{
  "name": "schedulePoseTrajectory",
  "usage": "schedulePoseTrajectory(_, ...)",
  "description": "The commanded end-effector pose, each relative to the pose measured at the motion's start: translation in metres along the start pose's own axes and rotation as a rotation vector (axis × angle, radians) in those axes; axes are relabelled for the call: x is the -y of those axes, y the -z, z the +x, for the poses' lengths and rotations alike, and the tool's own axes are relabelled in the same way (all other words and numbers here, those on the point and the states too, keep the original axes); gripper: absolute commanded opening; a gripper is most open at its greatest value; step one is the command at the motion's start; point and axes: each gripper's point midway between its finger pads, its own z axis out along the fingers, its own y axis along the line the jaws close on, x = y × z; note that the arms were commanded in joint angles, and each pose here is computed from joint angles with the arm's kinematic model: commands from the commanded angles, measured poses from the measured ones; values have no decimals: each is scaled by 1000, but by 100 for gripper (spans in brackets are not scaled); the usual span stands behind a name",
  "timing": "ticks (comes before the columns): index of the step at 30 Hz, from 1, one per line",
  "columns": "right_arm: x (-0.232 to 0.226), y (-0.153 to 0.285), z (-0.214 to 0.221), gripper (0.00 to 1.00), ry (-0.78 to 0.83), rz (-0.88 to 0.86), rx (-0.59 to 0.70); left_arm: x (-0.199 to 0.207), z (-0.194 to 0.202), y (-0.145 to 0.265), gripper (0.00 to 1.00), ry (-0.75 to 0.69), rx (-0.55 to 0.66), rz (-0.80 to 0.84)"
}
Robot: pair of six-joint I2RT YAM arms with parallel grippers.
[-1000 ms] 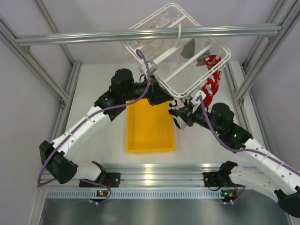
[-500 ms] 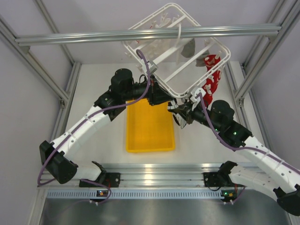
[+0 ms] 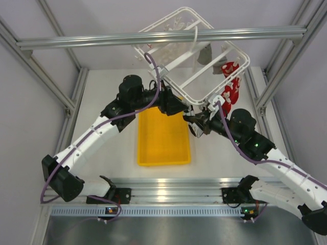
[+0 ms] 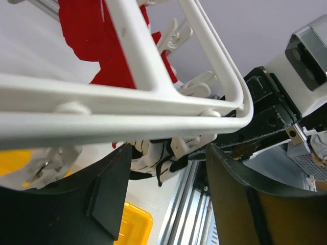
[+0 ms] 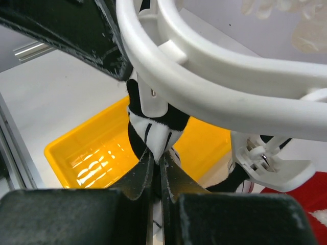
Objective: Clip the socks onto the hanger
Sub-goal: Clamp the sock onto the hanger.
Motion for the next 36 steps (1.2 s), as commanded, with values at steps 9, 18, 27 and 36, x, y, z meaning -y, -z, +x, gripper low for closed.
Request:
schedulePoseTrajectory(9,25,9,-13,0,22,94,47,6,-32,80,81,30,230,-42)
schedulePoseTrajectory(18,57,41,-4,0,44,238,2,-12,-1,124,98,87,263,-264)
schedulePoseTrajectory(27,101,81,-1,0,38,441,-43,-94,37,154,98,226,42,-695)
schedulePoseTrajectory(36,123,116,2,60,-17,561,-63,-124,59,180,98,139,-179,-846)
